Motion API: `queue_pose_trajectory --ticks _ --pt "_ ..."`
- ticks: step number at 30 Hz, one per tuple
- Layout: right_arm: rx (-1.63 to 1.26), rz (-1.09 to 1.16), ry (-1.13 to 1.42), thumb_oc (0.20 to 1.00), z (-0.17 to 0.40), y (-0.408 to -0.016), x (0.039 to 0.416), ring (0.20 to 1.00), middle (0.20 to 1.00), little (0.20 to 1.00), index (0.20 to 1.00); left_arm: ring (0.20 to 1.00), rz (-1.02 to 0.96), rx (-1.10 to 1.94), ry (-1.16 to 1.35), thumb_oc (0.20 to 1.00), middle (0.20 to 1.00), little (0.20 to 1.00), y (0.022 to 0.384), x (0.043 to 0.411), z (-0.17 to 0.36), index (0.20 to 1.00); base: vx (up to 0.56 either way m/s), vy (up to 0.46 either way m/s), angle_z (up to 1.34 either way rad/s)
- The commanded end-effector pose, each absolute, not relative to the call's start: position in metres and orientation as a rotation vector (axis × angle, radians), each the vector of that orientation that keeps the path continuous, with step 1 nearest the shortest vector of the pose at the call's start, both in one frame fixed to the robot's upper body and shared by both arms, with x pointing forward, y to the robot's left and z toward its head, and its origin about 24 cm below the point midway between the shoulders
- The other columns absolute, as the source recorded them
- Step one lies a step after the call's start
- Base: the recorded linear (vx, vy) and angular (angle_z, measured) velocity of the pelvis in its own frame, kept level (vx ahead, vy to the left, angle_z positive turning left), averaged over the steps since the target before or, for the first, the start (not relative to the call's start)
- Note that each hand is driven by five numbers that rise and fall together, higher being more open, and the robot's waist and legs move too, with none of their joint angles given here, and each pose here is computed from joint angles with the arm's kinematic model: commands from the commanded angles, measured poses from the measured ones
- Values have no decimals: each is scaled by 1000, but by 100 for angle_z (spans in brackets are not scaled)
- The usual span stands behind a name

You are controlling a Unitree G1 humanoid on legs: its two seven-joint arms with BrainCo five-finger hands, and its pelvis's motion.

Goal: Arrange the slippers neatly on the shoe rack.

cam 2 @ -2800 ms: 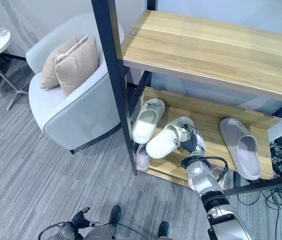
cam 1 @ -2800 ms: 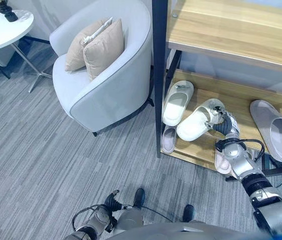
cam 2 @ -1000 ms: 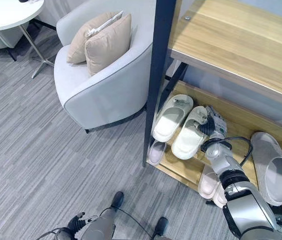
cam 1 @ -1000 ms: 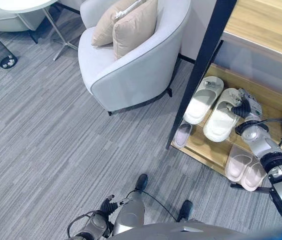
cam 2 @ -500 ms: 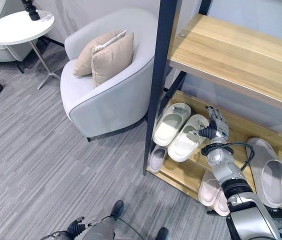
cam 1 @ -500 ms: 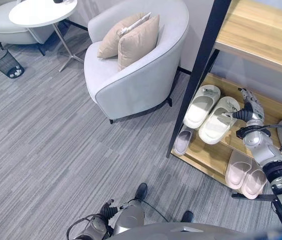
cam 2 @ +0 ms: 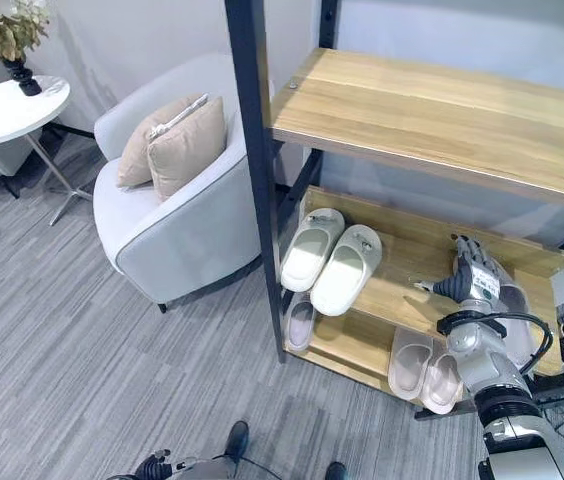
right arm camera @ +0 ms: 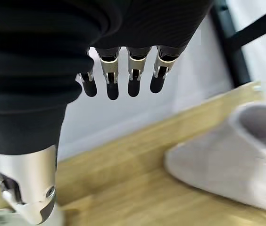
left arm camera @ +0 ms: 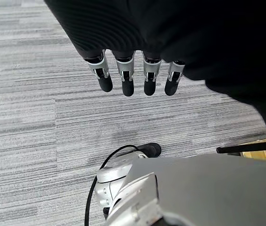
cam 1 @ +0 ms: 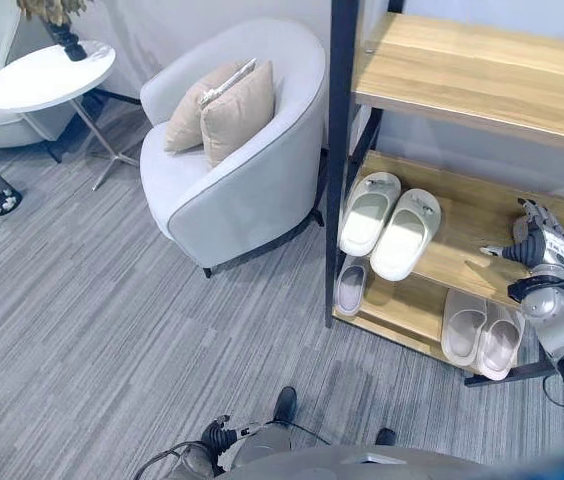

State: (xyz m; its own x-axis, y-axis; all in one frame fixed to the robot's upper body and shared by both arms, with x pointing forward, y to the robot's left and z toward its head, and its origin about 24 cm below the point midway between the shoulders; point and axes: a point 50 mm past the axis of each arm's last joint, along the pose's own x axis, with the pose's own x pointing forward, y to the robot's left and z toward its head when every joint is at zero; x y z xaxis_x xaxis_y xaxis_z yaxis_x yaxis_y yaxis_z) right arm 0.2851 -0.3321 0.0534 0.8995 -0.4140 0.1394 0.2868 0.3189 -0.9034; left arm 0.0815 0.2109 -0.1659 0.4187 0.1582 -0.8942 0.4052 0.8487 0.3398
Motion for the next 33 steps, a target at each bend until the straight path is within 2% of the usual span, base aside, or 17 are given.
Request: queue_pose_trajectory --ticks 1,10,17,20,22,25,33 --pt "-1145 -561 2 1000 89 -333 300 1000 1000 1000 1000 1000 -174 531 1182 1000 1000 1000 201 83 -169 1000 10 -6 -6" --pt "-980 -670 291 1000 38 -356 277 1000 1000 1000 1000 1000 -152 536 1209 1000 1000 1000 205 78 -170 1000 12 -4 -5" --pt "-837 -685 405 1000 18 -357 271 1000 1000 1000 1000 1000 -135 530 1214 1000 1000 1000 207 78 -170 1000 0 0 0" --pt "-758 -683 370 1000 19 -350 275 1000 1000 1000 1000 1000 -122 525 1229 1000 1000 1000 209 76 -170 1000 0 0 0" --pt "-660 -665 172 1000 41 -328 289 1000 1000 1000 1000 1000 -96 497 1239 1000 1000 1000 208 76 -170 1000 7 3 -6" --pt "-586 -729 30 1000 53 -319 279 1000 1000 1000 1000 1000 -84 482 1230 1000 1000 1000 205 81 -170 1000 17 2 -10" --pt "-572 -807 93 1000 37 -325 264 1000 1000 1000 1000 1000 -78 483 1223 1000 1000 1000 205 82 -170 1000 9 -2 -6"
